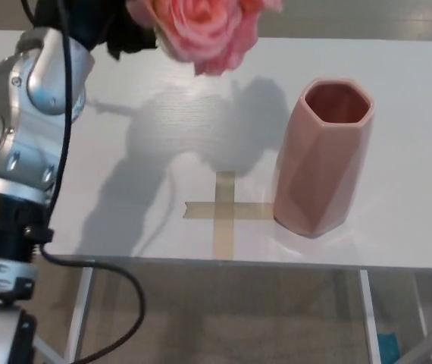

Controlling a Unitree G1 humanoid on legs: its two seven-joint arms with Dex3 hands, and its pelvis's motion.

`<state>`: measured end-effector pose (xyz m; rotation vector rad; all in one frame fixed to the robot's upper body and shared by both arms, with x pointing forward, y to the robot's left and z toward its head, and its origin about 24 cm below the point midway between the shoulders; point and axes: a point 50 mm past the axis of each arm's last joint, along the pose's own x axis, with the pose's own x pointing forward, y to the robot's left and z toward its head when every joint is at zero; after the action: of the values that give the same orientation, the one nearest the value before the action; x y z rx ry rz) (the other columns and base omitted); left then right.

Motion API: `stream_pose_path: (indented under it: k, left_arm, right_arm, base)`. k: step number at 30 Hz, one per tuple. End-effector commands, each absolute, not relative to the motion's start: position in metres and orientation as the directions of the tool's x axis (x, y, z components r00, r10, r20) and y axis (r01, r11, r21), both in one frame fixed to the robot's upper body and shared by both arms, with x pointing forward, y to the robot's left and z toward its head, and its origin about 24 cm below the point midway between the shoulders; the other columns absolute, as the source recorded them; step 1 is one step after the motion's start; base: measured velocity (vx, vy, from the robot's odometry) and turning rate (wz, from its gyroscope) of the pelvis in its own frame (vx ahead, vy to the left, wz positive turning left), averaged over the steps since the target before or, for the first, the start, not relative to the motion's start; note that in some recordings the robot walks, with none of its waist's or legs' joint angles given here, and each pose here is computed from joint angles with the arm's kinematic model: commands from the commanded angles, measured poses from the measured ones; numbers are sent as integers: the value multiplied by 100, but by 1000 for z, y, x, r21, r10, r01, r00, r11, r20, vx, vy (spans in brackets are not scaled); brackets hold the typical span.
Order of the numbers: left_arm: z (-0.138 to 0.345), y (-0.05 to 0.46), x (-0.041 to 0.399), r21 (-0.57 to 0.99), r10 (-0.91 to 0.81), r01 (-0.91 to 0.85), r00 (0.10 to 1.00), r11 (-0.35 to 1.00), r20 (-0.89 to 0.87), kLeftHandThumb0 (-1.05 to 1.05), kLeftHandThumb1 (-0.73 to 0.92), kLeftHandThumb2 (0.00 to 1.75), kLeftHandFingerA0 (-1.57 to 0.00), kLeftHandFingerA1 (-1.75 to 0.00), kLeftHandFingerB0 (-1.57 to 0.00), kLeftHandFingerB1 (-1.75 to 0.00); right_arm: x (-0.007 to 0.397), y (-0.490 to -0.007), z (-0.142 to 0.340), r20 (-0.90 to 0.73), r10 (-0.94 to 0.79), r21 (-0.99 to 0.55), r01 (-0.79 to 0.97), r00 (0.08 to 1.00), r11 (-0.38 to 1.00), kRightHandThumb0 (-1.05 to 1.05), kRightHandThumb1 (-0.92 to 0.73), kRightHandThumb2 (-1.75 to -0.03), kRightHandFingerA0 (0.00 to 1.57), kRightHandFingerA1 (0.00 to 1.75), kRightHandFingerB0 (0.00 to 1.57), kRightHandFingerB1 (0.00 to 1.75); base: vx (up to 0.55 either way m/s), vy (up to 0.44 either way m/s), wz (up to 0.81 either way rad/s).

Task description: Use the left hand to pick up the rose and then lift and insert it into the pink vase.

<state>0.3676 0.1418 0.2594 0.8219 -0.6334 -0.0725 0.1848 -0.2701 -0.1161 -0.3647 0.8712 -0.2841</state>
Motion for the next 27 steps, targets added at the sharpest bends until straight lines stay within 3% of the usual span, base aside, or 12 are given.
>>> stream_pose_path:
  k: [1, 5, 6, 7, 27]
  left_arm:
    - [304, 123, 365, 355, -321, 156, 821, 922, 473, -20, 84, 68, -82, -139, -75, -101]
    - [306, 121, 364, 321, -319, 180, 828, 930, 461, -20, 84, 68, -82, -139, -75, -101]
    - [320, 109, 362, 168, -314, 267, 838, 949, 445, -20, 84, 66, -93, -132, -81, -86]
    - [327, 102, 361, 109, -327, 312, 840, 944, 433, -20, 84, 66, -94, -133, -82, -85]
    - [359, 63, 352, 191, -442, 399, 788, 897, 429, -19, 83, 67, -94, -141, -83, -88]
  right_arm:
    - [169, -272, -124, -721, -392, -431, 73, 572, 900, -25, -56, -56, 68, 49, 62, 45]
    - [169, -272, -124, -721, -392, -429, 76, 572, 900, -25, -56, -56, 68, 49, 62, 45]
    - [169, -273, -123, -721, -391, -429, 76, 572, 900, -25, -56, -56, 69, 49, 62, 45]
    - [169, -273, -123, -721, -393, -429, 77, 571, 900, -25, -56, -56, 69, 49, 62, 45]
    - [174, -275, -120, -711, -383, -393, 119, 590, 912, -26, -57, -56, 68, 48, 62, 45]
  base:
    - [0, 0, 0]
    - [0, 0, 0]
    - [0, 0, 0]
    - [0, 0, 0]
    - [0, 0, 0]
